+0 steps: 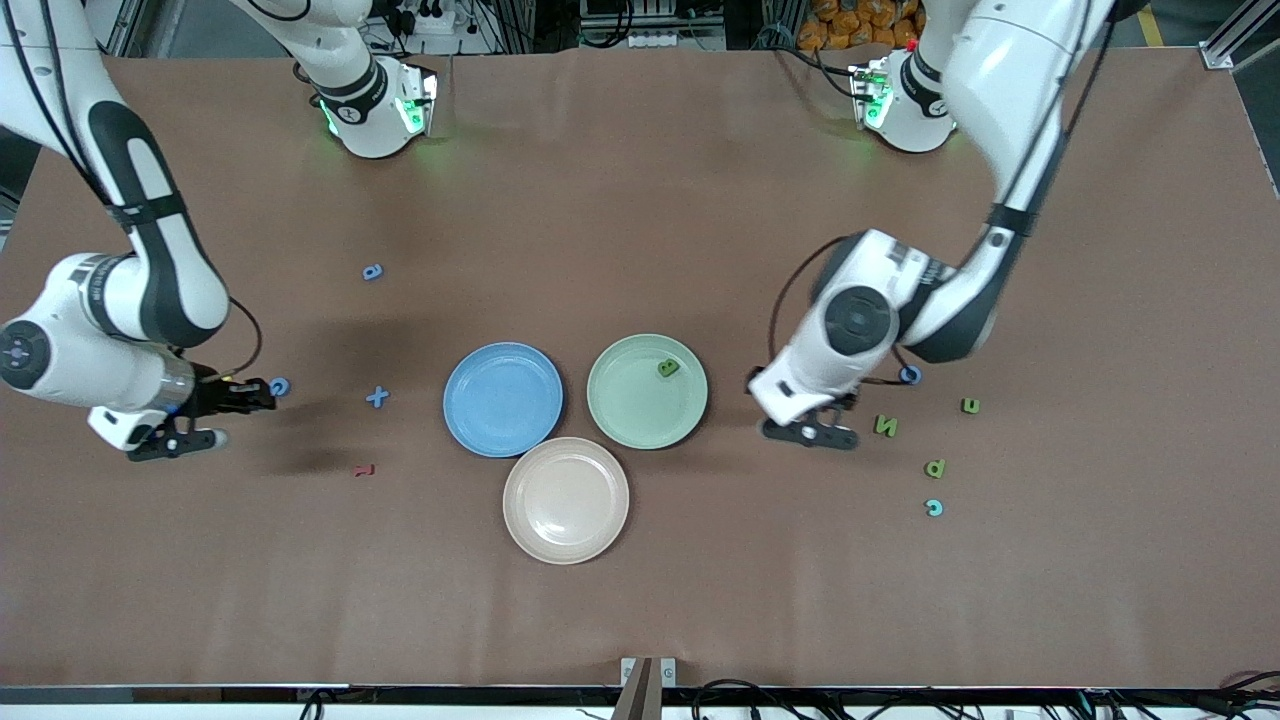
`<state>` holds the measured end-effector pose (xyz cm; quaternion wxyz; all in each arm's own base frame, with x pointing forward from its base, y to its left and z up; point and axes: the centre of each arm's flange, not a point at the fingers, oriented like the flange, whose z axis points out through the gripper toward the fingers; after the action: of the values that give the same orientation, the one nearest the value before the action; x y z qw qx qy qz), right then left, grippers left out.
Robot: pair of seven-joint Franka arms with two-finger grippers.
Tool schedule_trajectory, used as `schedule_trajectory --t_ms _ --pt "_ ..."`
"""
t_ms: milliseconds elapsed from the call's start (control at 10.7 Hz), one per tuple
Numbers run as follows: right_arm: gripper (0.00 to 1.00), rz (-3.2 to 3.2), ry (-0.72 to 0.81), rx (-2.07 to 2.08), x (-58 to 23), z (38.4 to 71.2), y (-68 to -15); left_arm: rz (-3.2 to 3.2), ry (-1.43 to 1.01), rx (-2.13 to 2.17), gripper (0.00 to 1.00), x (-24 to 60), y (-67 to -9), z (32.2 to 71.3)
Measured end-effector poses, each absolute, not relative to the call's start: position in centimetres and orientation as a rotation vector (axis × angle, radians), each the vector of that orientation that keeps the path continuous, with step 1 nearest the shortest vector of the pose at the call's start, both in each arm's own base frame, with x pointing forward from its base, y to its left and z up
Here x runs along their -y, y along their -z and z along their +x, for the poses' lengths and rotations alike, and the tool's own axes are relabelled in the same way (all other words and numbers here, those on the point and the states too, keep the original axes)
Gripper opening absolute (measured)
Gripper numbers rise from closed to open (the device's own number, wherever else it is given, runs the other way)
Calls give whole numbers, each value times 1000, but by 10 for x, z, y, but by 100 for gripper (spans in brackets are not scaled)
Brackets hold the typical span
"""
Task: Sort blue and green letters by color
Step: 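Open the right gripper over the blue plate while the left gripper grasps N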
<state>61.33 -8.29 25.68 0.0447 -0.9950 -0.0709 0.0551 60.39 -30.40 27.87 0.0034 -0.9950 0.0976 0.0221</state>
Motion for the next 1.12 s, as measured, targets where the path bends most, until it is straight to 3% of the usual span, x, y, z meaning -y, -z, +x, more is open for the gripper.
schedule_trajectory --t_ms 466,1118 --pt "40 -2999 -196 -128 -28 618 -269 -3081 -156 -628 100 161 -253 642" --pt "40 -2934 -235 -547 -189 594 -274 -3091 -144 -647 86 139 -195 631"
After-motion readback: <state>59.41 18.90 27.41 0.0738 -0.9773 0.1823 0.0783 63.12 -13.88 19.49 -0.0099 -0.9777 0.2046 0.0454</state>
